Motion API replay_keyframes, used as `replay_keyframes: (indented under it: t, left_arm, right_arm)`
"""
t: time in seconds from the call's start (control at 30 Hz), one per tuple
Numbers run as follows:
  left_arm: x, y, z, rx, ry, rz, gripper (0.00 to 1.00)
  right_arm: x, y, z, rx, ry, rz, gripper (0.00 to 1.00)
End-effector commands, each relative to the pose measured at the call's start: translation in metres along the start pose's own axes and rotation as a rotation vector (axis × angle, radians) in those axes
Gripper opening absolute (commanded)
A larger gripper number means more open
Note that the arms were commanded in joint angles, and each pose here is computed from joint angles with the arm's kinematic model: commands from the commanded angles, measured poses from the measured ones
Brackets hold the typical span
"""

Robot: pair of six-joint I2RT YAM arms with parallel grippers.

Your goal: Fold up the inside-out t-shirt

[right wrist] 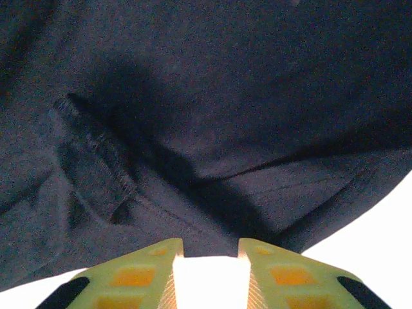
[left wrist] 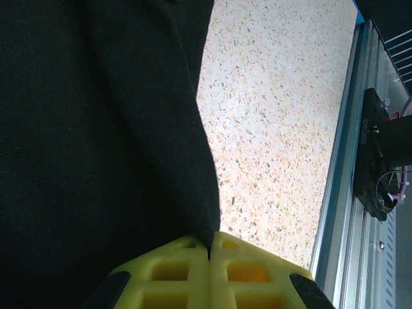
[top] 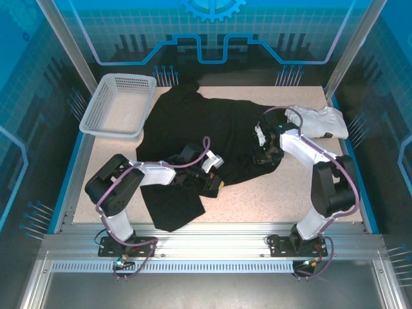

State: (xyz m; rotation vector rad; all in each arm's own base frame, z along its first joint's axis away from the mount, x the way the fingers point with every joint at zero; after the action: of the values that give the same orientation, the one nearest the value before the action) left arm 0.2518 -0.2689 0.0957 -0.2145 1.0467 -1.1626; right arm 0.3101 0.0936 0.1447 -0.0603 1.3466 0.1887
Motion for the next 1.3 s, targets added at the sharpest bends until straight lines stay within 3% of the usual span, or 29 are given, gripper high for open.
replay_keyframes:
  t: [0.0,0.27,0.63,0.8,1.1,1.27]
  left_arm:
    - [0.002,-0.001,-0.004,-0.009,0.019,-0.037,0.0]
    - [0.002,-0.002,-0.004,-0.011,0.018,-0.043,0.0]
    - [0.001,-0.002,-0.003,-0.005,0.012,-0.043,0.0]
    - [0.0,-0.002,-0.003,-0.005,0.012,-0.041,0.0]
    - [0.001,-0.002,-0.004,-0.004,0.015,-0.037,0.0]
    - [0.002,0.0,-0.004,-0.007,0.014,-0.034,0.0]
  right_arm:
    - [-0.004,0.018,-0.003,-0.032,-0.06,0.103,0.34]
    - [0.007,0.041,0.011,-0.188,-0.092,0.028,0.42]
    - [0.026,0.053,0.03,-0.315,-0.056,-0.105,0.44]
    - [0.031,0.053,0.037,-0.332,-0.049,-0.127,0.41]
    - [0.035,0.047,0.038,-0.311,-0.018,-0.127,0.26]
    - [0.039,0.044,0.035,-0.294,0.015,-0.111,0.27]
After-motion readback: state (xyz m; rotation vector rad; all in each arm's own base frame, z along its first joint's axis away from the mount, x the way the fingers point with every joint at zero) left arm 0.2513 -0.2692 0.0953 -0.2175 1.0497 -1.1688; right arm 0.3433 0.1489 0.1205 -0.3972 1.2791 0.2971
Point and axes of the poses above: each hand's point on the last joint's axis, 136 mm out from that joint toward the fingers, its own x axis out along the fingers, its own y axis along the line the jaws close on, z = x × y, the point moved 7 cm from there along -x, back along the fingers
